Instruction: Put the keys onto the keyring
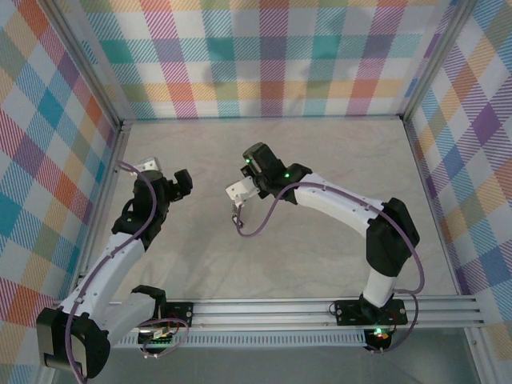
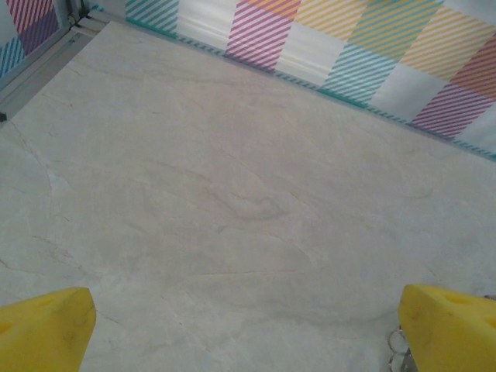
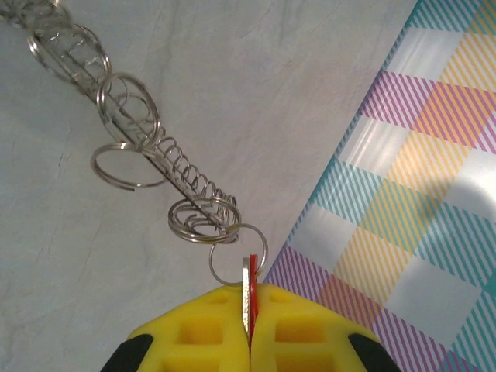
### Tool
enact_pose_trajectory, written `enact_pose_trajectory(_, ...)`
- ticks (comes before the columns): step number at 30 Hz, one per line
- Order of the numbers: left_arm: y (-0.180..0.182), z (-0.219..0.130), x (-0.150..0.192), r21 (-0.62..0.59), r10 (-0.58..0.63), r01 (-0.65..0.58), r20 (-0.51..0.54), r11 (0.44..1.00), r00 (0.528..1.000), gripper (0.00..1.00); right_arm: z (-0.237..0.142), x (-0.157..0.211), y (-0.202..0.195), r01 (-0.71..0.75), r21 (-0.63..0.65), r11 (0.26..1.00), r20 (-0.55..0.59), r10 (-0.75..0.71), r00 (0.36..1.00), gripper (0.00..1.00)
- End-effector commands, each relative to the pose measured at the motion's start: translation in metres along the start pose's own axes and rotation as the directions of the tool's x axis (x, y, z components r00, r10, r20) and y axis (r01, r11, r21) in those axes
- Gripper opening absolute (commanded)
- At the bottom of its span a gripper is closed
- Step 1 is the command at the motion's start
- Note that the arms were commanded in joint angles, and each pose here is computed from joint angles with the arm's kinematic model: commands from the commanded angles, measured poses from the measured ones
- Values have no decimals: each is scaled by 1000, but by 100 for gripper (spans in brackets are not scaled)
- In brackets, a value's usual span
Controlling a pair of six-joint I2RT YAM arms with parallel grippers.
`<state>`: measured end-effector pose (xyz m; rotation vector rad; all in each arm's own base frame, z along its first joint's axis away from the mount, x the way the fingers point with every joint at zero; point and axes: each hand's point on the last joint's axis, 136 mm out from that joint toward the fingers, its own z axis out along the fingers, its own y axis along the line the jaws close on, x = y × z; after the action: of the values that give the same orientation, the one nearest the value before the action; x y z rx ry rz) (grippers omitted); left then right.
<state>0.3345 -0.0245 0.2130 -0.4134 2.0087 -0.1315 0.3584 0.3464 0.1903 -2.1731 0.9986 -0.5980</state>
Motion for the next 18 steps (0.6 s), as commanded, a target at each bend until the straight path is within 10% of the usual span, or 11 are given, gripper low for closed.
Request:
enact_pose_trajectory(1, 11, -2, 8, -26, -40, 39, -14, 999, 999, 100, 5, -3, -11, -43, 53, 998, -4, 43, 999, 0)
enact_pose_trajectory(18, 8, 5, 22, -5, -86, 86, -46, 996, 995, 100, -2, 28, 85, -257, -95, 962, -130, 244, 961, 0)
